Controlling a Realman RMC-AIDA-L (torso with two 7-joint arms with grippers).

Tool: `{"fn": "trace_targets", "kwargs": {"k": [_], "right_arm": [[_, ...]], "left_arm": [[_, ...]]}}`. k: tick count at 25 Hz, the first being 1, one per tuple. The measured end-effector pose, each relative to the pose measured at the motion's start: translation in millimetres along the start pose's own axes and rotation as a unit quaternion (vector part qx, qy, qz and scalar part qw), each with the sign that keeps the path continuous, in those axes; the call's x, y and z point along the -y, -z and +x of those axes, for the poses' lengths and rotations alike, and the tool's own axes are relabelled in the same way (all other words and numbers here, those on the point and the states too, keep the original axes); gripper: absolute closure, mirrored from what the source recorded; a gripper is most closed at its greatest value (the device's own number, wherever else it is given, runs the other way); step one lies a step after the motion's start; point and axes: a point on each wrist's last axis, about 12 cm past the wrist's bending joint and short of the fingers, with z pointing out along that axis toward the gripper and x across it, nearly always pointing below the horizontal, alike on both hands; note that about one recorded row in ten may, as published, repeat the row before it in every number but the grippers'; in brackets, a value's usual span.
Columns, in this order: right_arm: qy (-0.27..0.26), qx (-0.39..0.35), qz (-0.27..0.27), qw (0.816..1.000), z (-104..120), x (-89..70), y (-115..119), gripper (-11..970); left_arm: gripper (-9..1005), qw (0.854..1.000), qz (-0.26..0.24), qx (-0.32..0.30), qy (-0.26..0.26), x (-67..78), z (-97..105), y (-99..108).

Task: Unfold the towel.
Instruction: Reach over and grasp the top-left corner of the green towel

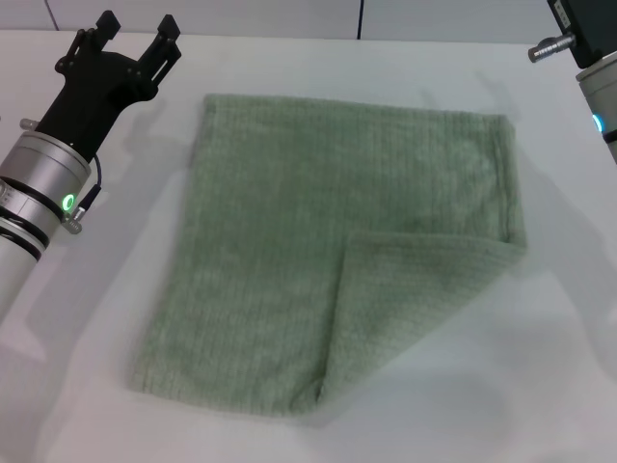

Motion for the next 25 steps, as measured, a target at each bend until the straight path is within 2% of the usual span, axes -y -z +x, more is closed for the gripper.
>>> {"fn": "trace_targets", "kwargs": {"k": [19, 25], "right_arm": [[0.001, -0.001, -0.002, 1.0, 0.6, 0.6, -1.1, 132], [0.001, 0.0, -0.002, 1.0, 0.5, 0.5, -1.4, 132]], "left_arm": [[213, 1.0, -0.005, -0.006, 0.005, 0.2, 2.7, 2.2], [420, 1.0, -0.004, -0.016, 0.005, 1.2, 5.2, 1.5]]}}
